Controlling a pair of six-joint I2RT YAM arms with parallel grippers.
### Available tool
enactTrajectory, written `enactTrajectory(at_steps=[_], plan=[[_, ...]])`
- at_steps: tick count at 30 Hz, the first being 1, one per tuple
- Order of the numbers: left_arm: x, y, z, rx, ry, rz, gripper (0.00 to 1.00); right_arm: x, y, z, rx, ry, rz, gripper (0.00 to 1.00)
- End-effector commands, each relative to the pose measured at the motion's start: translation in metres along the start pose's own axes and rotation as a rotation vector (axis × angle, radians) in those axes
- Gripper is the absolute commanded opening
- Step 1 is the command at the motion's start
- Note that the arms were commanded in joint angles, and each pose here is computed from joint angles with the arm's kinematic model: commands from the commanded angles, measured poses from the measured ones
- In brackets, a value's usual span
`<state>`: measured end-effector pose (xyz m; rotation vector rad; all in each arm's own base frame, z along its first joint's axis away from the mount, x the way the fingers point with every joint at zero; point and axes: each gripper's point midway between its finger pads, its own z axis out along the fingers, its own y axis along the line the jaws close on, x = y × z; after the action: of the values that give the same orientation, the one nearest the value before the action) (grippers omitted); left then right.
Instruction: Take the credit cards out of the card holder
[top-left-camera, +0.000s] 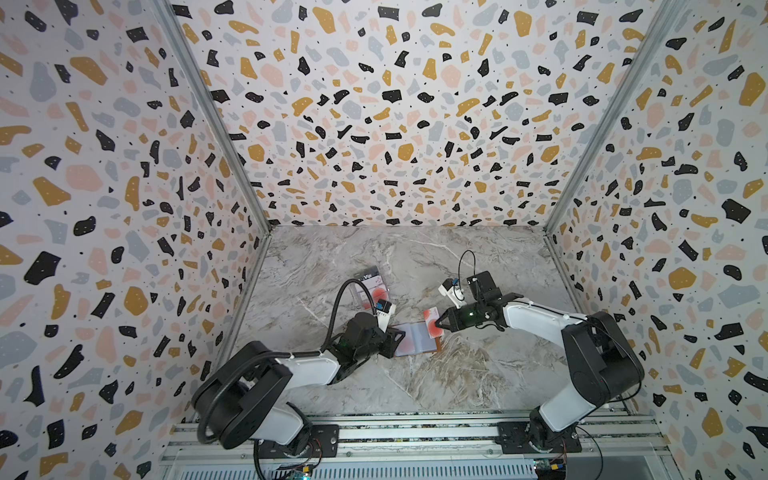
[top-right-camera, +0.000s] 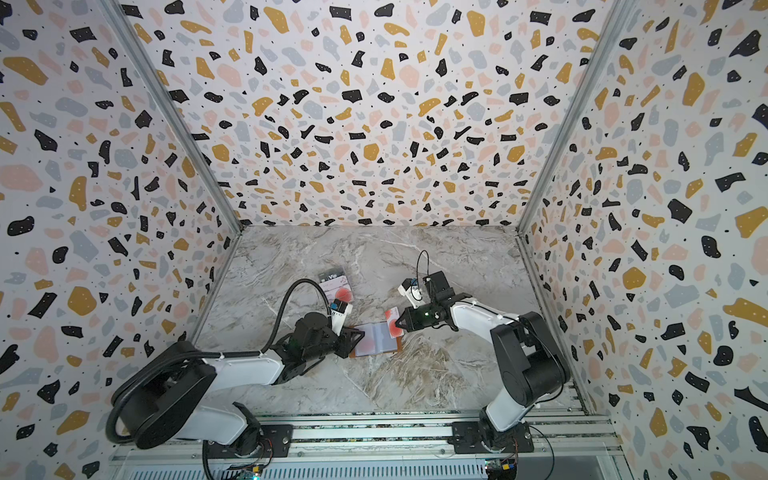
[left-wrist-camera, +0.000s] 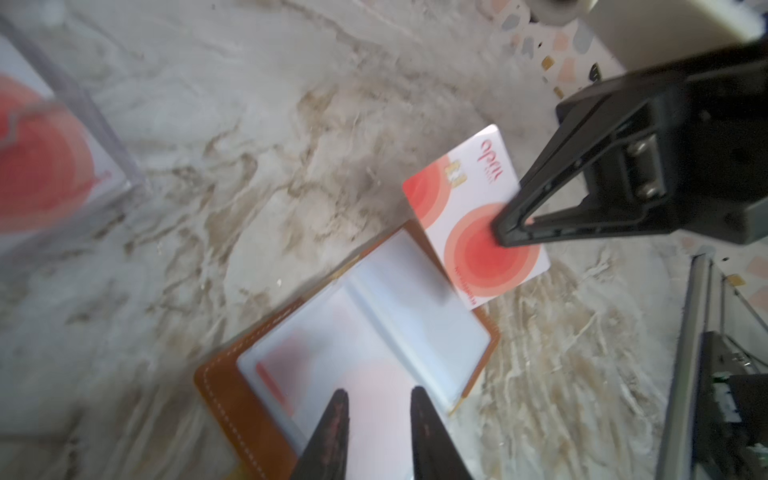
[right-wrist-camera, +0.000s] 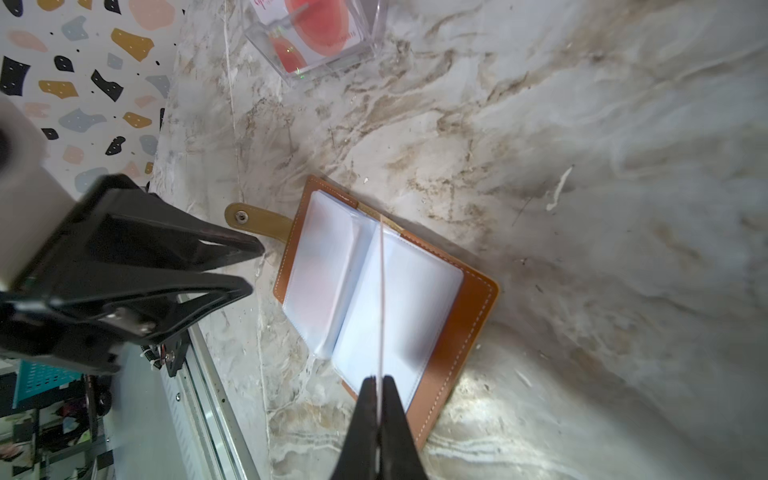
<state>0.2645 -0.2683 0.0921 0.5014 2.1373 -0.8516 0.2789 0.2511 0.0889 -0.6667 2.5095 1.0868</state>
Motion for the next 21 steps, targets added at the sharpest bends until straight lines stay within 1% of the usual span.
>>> enactTrajectory(at_steps=[1, 4, 9, 15, 19, 21], plan=[[-0.017, -0.01, -0.012, -0.012, 0.04, 0.083, 0.4, -0.008, 0.014, -0.019, 0.004, -0.018, -0.112, 0.0], [-0.03, -0.021, -0.02, 0.005, 0.063, 0.127, 0.44, -0.01, 0.027, -0.026, -0.039, -0.037, -0.166, 0.0], [-0.046, -0.037, -0.035, 0.029, 0.139, 0.237, 0.44, -0.009, 0.057, -0.037, -0.165, -0.051, -0.272, 0.0], [-0.056, -0.051, -0.049, 0.084, 0.204, 0.367, 0.44, -0.005, 0.097, -0.046, -0.254, -0.065, -0.467, 0.0], [-0.059, -0.059, -0.054, 0.152, 0.213, 0.391, 0.43, 0.003, 0.119, -0.047, -0.301, -0.051, -0.574, 0.0], [-0.06, -0.066, -0.057, 0.198, 0.214, 0.409, 0.43, 0.006, 0.125, -0.045, -0.313, -0.042, -0.603, 0.0]])
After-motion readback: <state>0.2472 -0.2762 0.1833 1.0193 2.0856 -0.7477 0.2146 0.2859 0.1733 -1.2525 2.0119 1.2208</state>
